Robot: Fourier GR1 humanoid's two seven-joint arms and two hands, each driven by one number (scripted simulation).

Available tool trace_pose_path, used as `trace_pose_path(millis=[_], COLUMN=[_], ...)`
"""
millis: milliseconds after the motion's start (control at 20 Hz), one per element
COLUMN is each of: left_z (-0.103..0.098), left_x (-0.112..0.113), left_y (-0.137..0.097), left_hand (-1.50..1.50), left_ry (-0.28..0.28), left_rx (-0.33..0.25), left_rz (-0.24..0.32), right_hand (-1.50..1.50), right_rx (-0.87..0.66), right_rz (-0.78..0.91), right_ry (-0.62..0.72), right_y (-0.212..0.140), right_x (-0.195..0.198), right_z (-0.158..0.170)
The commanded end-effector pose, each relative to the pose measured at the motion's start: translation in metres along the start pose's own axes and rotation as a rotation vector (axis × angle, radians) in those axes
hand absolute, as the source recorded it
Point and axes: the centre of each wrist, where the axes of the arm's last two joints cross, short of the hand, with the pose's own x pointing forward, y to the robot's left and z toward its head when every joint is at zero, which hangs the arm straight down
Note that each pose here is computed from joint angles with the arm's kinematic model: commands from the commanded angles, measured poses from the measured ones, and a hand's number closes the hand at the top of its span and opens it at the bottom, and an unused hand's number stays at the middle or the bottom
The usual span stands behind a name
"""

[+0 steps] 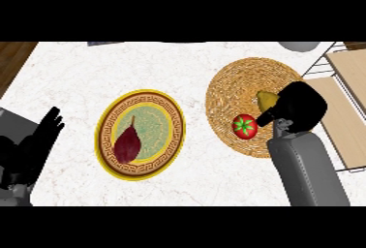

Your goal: Pick the lemon from the placemat and place it in the tiered shelf

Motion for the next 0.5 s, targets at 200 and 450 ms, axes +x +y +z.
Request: trace_pose_path(millis=[200, 450], left_z=[0.007, 0.009], left_x=[-0.013, -0.012], left_y=[0.012, -0.002], left_hand=[0.0, 0.0], left_ry=[-0.005, 0.015], left_rx=[0.015, 0.02], left_rz=[-0.003, -0.008], right_hand=[1.5, 1.5], right_rx=[-0.1, -0.222], right_rz=[-0.242, -0.447], right_ry=[0.221, 0.211], right_y=[-0.072, -0.124], right_x=[0.05, 0.054], right_z=[0.012, 0.036])
